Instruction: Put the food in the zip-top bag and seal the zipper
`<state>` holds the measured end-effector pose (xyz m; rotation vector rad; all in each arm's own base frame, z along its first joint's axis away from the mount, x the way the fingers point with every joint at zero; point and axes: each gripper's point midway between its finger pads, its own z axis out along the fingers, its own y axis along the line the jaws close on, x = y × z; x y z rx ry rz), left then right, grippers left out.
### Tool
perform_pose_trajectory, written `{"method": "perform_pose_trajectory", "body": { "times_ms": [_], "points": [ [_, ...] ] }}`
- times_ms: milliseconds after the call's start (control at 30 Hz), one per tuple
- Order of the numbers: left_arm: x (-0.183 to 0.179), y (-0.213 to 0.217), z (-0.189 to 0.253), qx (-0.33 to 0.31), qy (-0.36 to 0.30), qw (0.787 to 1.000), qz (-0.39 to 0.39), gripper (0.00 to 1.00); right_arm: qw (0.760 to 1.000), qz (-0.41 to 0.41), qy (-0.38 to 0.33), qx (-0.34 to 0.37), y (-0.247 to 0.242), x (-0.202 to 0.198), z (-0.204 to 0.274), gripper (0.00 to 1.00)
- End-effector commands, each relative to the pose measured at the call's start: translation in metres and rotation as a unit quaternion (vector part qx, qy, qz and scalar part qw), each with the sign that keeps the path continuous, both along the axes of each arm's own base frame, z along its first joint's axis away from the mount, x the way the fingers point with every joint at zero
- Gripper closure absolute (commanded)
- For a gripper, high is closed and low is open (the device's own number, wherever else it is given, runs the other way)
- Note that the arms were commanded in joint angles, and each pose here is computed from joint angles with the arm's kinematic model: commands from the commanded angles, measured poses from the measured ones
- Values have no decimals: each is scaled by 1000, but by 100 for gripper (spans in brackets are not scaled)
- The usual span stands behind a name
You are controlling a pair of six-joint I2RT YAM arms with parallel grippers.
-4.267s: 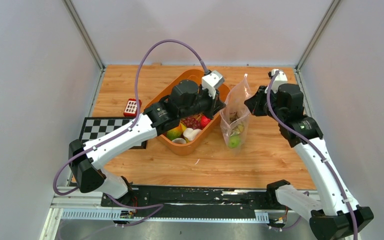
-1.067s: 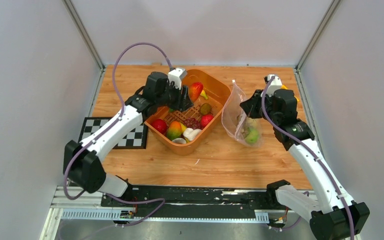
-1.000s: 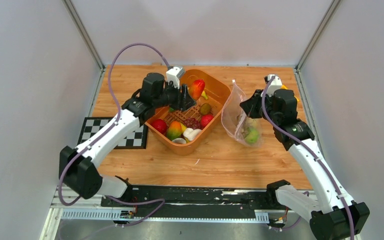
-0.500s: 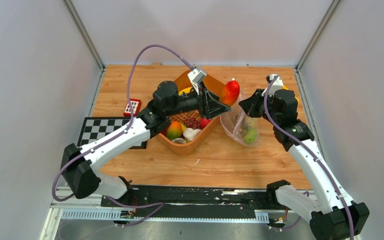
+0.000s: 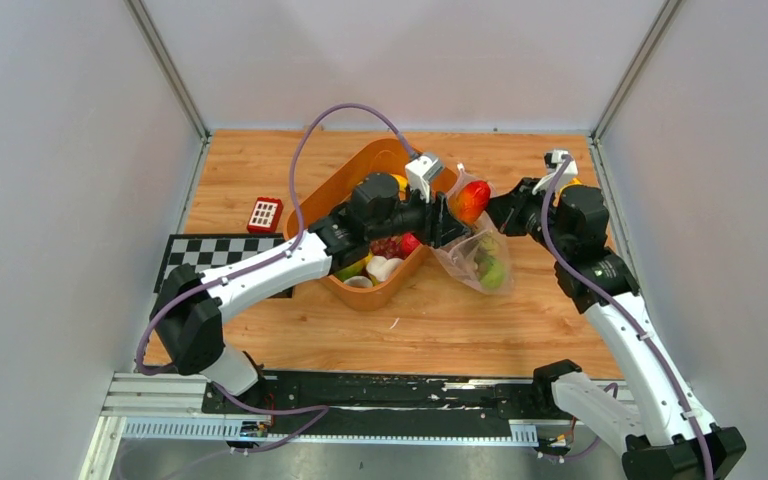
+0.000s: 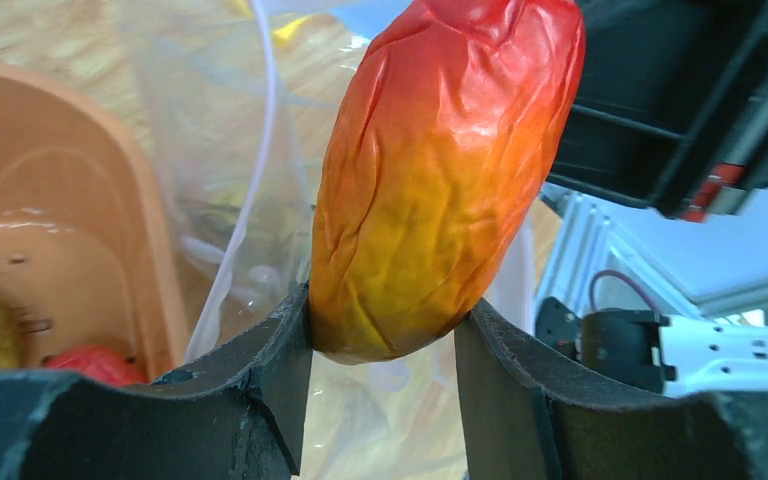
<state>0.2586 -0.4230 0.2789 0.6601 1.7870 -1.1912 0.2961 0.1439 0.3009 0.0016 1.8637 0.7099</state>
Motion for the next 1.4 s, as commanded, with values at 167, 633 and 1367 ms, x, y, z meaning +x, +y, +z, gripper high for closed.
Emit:
{"method": "perform_pose_trajectory", "body": {
  "times_ms": [167, 633, 1367],
  "points": [
    [23, 17, 13, 54, -37, 996, 66, 44, 999, -10, -37, 20, -3, -3, 23, 100],
    [19, 32, 25, 130, -61, 988, 57, 20, 995, -71, -63, 31, -23, -4, 36, 100],
    [43, 102, 28, 175, -106, 959, 195, 0, 994, -84, -61, 17, -30, -6, 28, 100]
  ]
}}
